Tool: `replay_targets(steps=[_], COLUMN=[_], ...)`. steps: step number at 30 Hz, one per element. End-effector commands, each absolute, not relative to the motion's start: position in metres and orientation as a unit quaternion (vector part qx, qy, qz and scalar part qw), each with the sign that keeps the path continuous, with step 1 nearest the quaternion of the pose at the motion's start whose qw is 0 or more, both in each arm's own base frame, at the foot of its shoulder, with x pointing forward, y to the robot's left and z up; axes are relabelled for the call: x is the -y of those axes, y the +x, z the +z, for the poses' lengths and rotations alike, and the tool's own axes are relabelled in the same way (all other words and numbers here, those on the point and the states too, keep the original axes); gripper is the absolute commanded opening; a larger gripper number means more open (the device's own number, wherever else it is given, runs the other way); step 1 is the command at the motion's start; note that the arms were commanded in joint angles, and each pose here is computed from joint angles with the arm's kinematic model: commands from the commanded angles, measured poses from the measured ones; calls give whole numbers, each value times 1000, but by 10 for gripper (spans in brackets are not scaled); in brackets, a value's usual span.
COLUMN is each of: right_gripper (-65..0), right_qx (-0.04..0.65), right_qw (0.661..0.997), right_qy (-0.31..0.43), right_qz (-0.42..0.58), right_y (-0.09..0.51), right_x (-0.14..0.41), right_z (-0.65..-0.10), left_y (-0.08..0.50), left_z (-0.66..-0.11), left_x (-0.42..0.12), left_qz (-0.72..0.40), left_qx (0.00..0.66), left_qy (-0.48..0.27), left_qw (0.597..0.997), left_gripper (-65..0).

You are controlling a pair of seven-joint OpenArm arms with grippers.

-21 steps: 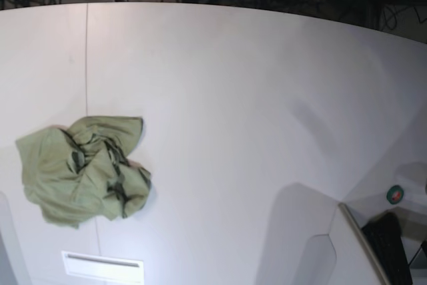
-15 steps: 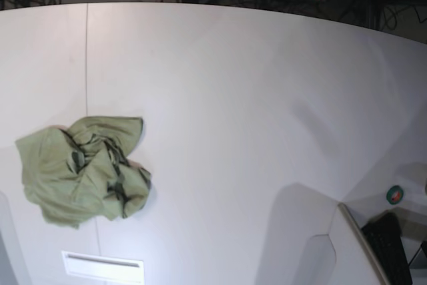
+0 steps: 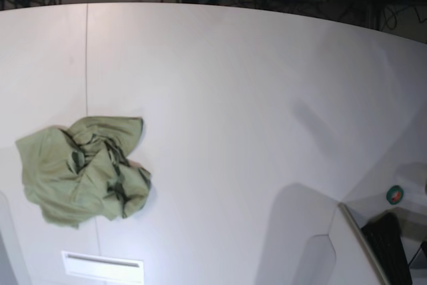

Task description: Layout the t-shirt on the table in an organized manner, then fold the t-shirt properly

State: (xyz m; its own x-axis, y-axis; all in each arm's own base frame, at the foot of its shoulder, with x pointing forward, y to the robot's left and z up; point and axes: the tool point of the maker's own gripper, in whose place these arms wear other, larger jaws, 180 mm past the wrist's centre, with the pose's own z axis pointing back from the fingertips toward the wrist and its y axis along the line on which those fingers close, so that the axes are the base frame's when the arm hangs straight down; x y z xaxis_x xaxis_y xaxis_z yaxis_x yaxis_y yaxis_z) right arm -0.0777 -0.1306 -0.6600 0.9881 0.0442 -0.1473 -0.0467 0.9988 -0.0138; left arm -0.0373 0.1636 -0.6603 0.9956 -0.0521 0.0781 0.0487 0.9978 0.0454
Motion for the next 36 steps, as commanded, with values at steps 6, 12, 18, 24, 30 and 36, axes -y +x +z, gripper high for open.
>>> replay_targets(steps=[6, 12, 18, 24, 30, 36], right_gripper=[-633, -650, -650, -650, -650, -650], right_qx=[-49, -51, -51, -54, -56, -50], right_qw=[998, 998, 998, 998, 998, 998], right_qy=[-16, -25, -27, -26, -28, -37], right_qz=[24, 22, 22, 25, 24, 26], right_y=[-75, -76, -78, -85, -87, -100], right_x=[144, 156, 159, 158, 161, 172], right_z=[-660, -659, -659, -658, -658, -652], left_y=[-38, -38, -44, -44, -48, -64], left_z=[-660, -660, -660, -660, -660, -655], left_x=[-162, -162, -162, -162, -161, -174], left_qz=[-21, -21, -23, -20, -26, -37], left_qx=[43, 41, 27, 27, 24, 35], left_qy=[22, 22, 22, 22, 21, 28], left_qw=[999, 999, 999, 999, 999, 998], left_gripper=[-645, -504, -339, -650, -650, -650])
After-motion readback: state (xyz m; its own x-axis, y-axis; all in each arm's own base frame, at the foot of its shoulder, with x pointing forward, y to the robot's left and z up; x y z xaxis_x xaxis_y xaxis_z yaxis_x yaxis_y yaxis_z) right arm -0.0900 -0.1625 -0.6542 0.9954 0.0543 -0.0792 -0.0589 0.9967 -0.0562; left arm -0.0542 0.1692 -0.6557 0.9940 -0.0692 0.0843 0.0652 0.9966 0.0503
